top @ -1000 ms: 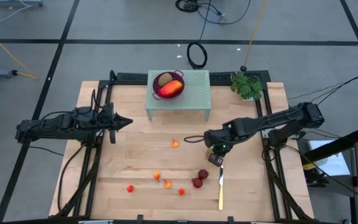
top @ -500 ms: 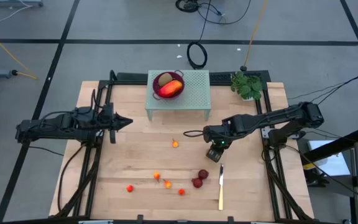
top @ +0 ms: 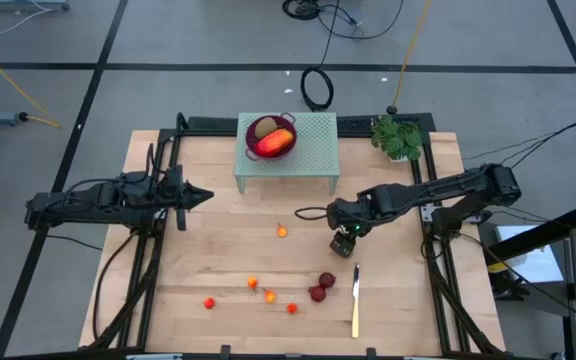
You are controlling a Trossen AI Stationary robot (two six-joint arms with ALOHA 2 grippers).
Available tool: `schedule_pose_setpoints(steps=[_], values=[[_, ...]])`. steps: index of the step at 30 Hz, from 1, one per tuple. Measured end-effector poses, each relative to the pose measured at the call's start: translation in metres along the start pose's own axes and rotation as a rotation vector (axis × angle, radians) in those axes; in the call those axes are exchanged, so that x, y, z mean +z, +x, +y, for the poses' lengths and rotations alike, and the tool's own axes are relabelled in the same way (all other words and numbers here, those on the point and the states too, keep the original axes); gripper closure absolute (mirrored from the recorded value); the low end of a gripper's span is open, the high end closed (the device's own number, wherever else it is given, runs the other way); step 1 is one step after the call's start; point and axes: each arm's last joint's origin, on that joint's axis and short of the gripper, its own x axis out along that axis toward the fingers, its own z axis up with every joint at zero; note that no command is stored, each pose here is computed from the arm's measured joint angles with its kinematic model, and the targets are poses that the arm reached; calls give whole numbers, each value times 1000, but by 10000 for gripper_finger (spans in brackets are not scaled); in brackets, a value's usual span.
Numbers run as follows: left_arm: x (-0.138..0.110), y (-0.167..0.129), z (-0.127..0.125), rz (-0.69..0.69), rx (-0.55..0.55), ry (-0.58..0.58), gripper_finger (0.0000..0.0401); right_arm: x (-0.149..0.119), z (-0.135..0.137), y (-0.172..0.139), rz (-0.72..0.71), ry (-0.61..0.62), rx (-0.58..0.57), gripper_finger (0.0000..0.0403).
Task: Pick & Place Fruit
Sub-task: Put the brown kiwi in the red strainer bowl on the shelf
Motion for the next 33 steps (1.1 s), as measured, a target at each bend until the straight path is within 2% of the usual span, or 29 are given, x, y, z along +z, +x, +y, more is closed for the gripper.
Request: schedule_pose_setpoints(steps=[3, 8, 18, 30, 33], values=[[0, 0, 0, 0, 0, 0, 399, 1, 1, 1, 1, 0, 2, 126], [0, 0, 0, 0, 1, 0, 386, 1, 1, 1, -1, -1, 3, 114], [0, 0, 0, -1, 1, 0, 399, 4, 3, 12, -67, -34, 70, 113], [0, 0, 0, -1, 1, 0, 380, -5, -6, 35, -47, -44, 63, 121], [0, 0, 0, -1, 1, 0, 380, -11, -5, 39, -19, -81, 70, 121]])
